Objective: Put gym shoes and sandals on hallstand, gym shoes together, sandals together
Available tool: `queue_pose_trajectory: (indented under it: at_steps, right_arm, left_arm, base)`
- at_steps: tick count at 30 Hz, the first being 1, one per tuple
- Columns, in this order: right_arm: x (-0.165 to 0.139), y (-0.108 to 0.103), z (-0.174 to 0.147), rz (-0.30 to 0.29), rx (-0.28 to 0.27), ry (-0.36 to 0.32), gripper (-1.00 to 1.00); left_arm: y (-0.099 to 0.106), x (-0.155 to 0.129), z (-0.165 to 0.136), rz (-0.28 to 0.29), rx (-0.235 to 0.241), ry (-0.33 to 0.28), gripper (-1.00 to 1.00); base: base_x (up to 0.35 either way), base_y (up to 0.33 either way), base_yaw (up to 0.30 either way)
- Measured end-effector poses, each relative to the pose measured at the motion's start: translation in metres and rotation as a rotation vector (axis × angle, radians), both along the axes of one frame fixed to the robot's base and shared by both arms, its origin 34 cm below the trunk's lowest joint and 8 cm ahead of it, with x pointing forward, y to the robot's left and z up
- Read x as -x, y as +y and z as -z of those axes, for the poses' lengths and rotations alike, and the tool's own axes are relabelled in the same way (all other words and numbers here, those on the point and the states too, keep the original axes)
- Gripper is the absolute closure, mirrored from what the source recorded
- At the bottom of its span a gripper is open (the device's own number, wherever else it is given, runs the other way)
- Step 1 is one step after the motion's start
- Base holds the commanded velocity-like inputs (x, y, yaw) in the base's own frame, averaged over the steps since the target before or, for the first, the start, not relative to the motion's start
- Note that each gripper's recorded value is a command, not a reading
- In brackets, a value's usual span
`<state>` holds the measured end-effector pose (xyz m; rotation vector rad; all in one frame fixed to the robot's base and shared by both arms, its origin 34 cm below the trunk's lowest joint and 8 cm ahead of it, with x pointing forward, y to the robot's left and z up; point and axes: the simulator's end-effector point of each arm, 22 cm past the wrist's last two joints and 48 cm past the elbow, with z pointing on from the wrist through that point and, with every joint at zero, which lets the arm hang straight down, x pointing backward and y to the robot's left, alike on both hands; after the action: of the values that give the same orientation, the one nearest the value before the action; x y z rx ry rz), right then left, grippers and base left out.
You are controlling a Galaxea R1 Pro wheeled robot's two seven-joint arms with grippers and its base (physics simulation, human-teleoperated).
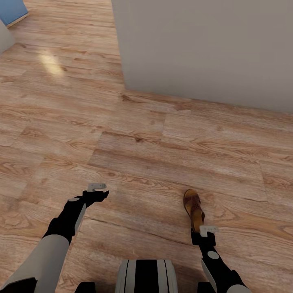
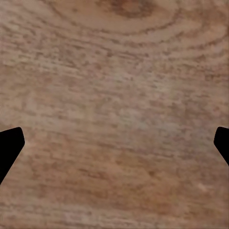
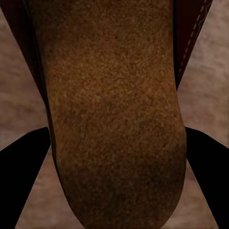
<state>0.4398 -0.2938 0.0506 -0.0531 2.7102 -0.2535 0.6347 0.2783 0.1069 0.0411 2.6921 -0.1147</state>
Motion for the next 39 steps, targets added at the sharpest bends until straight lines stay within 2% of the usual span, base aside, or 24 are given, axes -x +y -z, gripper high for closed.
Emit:
queue_pose_trajectory:
  at_steps: [11,25,27,30,32,35,36,39]
  right_arm:
    - [0.0,0.0,0.0,-0.001,0.0,0.0,1.0]
    - [-0.025,0.001,-0.022,-0.008,0.0,-0.057,1.0]
    - [-0.028,0.001,-0.026,-0.008,0.0,-0.065,1.0]
    - [-0.033,0.002,-0.031,-0.01,-0.002,-0.078,1.0]
    - [-0.036,0.002,-0.034,-0.01,-0.002,-0.086,1.0]
    - [-0.041,0.003,-0.039,-0.009,-0.003,-0.099,1.0]
    - [-0.042,0.003,-0.04,-0.009,-0.004,-0.101,1.0]
    - [-0.047,0.002,-0.046,-0.008,-0.001,-0.114,1.0]
  left_arm:
    - [0.003,-0.001,-0.001,-0.004,-0.003,-0.004,-1.0]
    - [0.01,-0.021,-0.034,-0.006,-0.015,-0.064,-1.0]
    - [0.013,-0.016,-0.036,-0.006,-0.019,-0.063,-1.0]
    - [0.02,0.019,-0.026,-0.02,-0.025,-0.023,-1.0]
    - [0.024,0.03,-0.026,-0.03,-0.027,-0.022,-1.0]
    - [0.03,0.042,-0.027,-0.044,-0.033,-0.04,-1.0]
    - [0.04,0.062,-0.024,-0.059,-0.046,-0.07,-1.0]
    - [0.045,0.079,-0.024,-0.072,-0.052,-0.067,-1.0]
  base:
    - [0.0,0.0,0.0]
    - [0.0,0.0,0.0]
    - [0.0,0.0,0.0]
    - [0.0,0.0,0.0]
    - [0.0,0.0,0.0]
    - [0.0,0.0,0.0]
    - [0.0,0.0,0.0]
    - [0.0,0.0,0.0]
